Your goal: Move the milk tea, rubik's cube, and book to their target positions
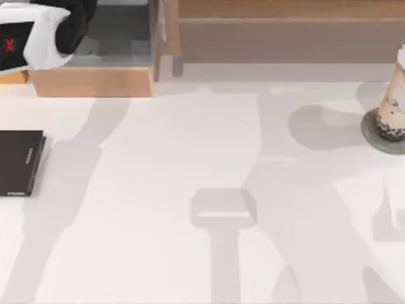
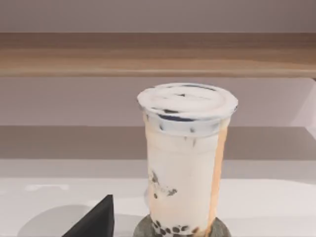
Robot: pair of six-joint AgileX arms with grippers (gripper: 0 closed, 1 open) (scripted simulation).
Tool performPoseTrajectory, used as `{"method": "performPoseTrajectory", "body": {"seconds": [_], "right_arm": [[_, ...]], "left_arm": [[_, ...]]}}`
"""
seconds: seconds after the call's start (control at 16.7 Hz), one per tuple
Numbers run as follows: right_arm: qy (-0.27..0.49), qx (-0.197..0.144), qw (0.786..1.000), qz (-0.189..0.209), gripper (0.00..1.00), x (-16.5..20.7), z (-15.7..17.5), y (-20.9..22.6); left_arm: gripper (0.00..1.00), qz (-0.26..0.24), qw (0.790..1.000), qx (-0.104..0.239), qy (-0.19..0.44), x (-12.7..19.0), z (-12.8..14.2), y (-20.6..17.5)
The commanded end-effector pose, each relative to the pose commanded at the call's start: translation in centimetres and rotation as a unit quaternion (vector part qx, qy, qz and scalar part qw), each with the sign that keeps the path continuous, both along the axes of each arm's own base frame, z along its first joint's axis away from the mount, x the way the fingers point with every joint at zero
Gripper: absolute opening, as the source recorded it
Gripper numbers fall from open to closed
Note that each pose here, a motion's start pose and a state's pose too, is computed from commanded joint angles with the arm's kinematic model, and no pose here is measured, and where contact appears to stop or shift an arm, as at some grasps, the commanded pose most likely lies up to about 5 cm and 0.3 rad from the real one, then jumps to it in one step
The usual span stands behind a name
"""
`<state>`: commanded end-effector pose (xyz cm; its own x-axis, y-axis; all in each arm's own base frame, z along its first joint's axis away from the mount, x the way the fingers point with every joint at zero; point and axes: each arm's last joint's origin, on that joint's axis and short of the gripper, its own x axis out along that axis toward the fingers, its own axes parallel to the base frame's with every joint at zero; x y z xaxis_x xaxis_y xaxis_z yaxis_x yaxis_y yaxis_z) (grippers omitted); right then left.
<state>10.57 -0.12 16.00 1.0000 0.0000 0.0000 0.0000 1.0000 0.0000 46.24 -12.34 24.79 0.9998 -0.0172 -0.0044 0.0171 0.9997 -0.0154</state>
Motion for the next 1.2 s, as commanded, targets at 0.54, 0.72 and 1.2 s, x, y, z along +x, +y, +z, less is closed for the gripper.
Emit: {"method": "performPoseTrajectory", "body": {"seconds": [0.54,0.72,1.2], "right_arm": [[0.0,0.0,1.0,0.0,1.0,0.0,0.0,0.0],[0.0,0.0,1.0,0.0,1.0,0.0,0.0,0.0],[0.0,0.0,1.0,0.0,1.0,0.0,0.0,0.0]], "left_arm": [[0.62,0.0,1.0,0.0,0.0,0.01,-0.03,-0.04],[0.4,0.0,1.0,0.0,0.0,0.01,-0.03,-0.04],[0.0,0.0,1.0,0.0,0.0,0.01,-0.03,-0.04]]}}
